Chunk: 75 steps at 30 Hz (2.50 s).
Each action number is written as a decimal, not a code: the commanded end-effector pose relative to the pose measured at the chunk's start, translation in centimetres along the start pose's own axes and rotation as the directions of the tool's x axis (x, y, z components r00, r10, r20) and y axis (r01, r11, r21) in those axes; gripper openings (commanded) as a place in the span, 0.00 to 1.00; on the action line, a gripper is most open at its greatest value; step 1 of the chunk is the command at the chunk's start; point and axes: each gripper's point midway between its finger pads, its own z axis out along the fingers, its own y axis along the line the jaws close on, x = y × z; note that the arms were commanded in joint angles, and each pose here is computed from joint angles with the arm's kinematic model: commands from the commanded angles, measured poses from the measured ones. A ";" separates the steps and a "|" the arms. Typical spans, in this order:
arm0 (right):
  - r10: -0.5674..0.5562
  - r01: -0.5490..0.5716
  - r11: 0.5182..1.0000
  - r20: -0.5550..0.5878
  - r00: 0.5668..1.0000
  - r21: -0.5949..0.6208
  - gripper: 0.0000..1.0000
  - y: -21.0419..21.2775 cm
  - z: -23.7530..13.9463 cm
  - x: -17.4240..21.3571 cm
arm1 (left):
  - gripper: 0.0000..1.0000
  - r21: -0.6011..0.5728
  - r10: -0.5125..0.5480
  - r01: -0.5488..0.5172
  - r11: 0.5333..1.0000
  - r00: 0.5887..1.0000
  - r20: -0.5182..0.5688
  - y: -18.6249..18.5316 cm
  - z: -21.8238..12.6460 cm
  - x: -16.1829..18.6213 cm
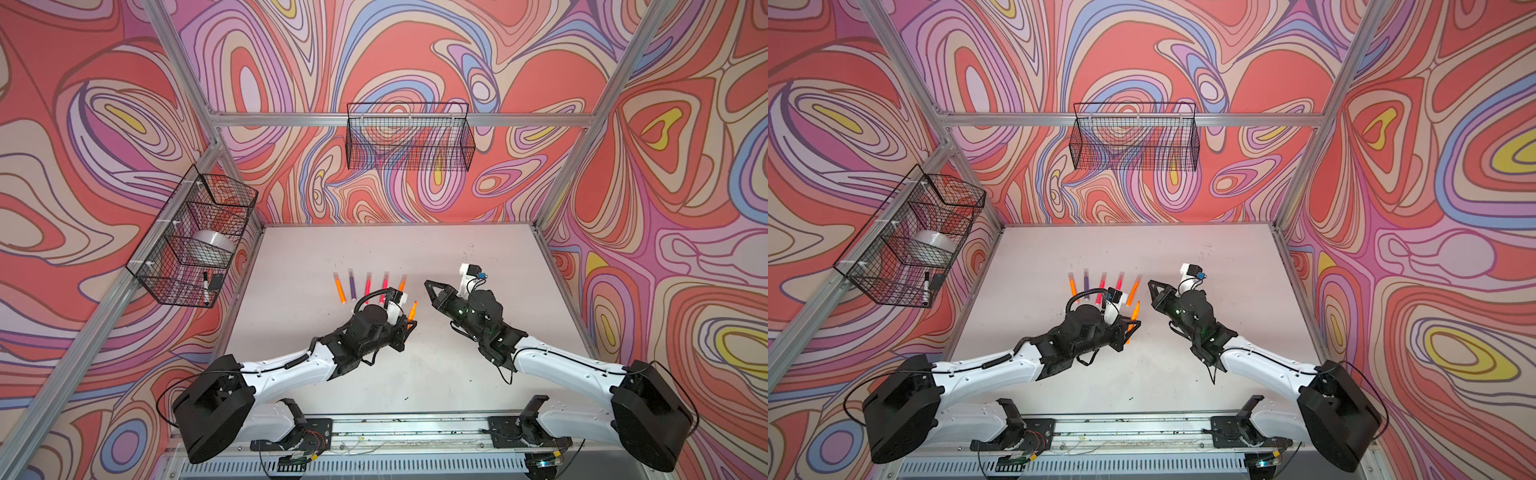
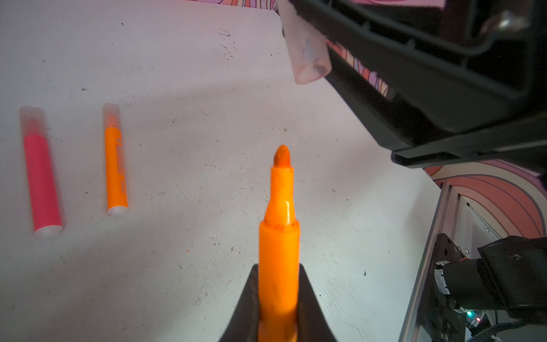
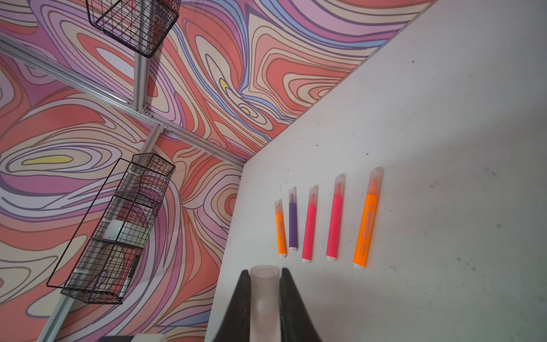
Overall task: Insert the pens into the pen caps
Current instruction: 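Bring the cap over the marker tip with the right gripper, then lower the cap onto the marker tip and release it with the right gripper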
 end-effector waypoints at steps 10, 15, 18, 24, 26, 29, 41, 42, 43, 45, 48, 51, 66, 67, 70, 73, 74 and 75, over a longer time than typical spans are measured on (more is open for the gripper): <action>0.004 -0.005 1.000 -0.041 0.999 -0.027 0.00 0.2 1.4 2.0 | 0.00 0.032 -0.014 0.012 0.999 0.998 0.058 -1.3 0.2 -2.2; 0.006 -0.009 0.999 -0.056 0.998 -0.049 0.00 0.7 1.5 2.4 | 0.00 0.012 -0.013 0.013 1.000 0.998 0.060 -0.9 0.2 -2.2; 0.005 -0.008 0.999 -0.060 0.998 -0.053 0.00 0.9 1.4 2.5 | 0.00 0.001 -0.014 0.014 1.000 0.998 0.057 -0.7 0.2 -2.1; -0.002 -0.001 0.998 -0.060 0.998 -0.056 0.00 1.2 1.0 2.6 | 0.00 -0.004 -0.018 0.018 1.000 0.998 0.058 -0.6 0.4 -2.1; -0.005 0.001 0.998 -0.063 0.998 -0.055 0.00 1.2 1.0 2.8 | 0.00 -0.004 -0.017 0.018 1.000 0.998 0.065 -0.6 0.2 -2.3; -0.003 0.000 0.998 -0.069 0.998 -0.056 0.00 1.1 0.9 3.1 | 0.00 -0.014 -0.014 0.015 1.000 0.997 0.070 -0.5 0.0 -2.5; -0.040 0.035 0.997 -0.082 0.996 -0.065 0.03 1.5 0.6 4.2 | 0.00 -0.036 -0.021 0.026 0.999 0.992 0.122 -0.3 -1.0 -3.7; -0.049 0.043 0.997 -0.087 0.995 -0.062 0.03 1.5 0.6 4.3 | 0.00 -0.035 -0.019 0.024 0.999 0.992 0.126 -0.4 -1.1 -3.9; -0.056 0.051 0.997 -0.090 0.994 -0.060 0.03 1.5 0.6 4.4 | 0.00 -0.034 -0.017 0.021 0.999 0.991 0.130 -0.5 -1.2 -4.1; -0.070 0.065 0.996 -0.098 0.993 -0.055 0.03 1.4 0.7 4.7 | 0.00 -0.035 -0.010 0.015 0.999 0.990 0.138 -0.7 -1.4 -4.5; -0.091 0.084 0.994 -0.108 0.990 -0.068 0.03 1.8 0.6 5.2 | 0.00 -0.040 -0.002 0.008 0.999 0.989 0.145 -0.8 -1.6 -4.9; -0.132 0.123 0.989 -0.105 0.986 -0.088 0.05 2.6 0.2 5.7 | 0.00 -0.055 0.001 0.008 0.998 0.987 0.158 -0.6 -2.0 -5.3; -0.201 0.176 0.962 -0.103 0.974 -0.210 0.26 3.9 -1.5 6.7 | 0.00 0.104 0.001 -0.023 0.994 0.979 0.206 -3.3 -3.6 -6.1; -0.201 0.174 0.960 -0.105 0.974 -0.221 0.28 4.1 -1.6 6.7 | 0.00 0.112 0.003 -0.027 0.993 0.977 0.212 -3.4 -3.8 -6.2; -0.203 0.177 0.958 -0.096 0.974 -0.223 0.41 4.2 -1.8 6.5 | 0.00 0.118 0.013 -0.039 0.992 0.976 0.215 -3.6 -4.1 -6.1; -0.206 0.189 0.961 -0.067 0.976 -0.202 0.53 3.9 -2.5 5.7 | 0.00 0.102 0.024 -0.047 0.994 0.977 0.213 -3.3 -4.3 -6.0; -0.208 0.193 0.960 -0.054 0.977 -0.202 0.57 4.0 -3.0 5.3 | 0.00 0.093 0.026 -0.046 0.995 0.978 0.209 -3.1 -4.3 -5.8; -0.211 0.198 0.959 -0.040 0.977 -0.204 0.60 4.1 -3.4 4.9 | 0.00 0.086 0.029 -0.048 0.995 0.977 0.210 -3.0 -4.3 -5.8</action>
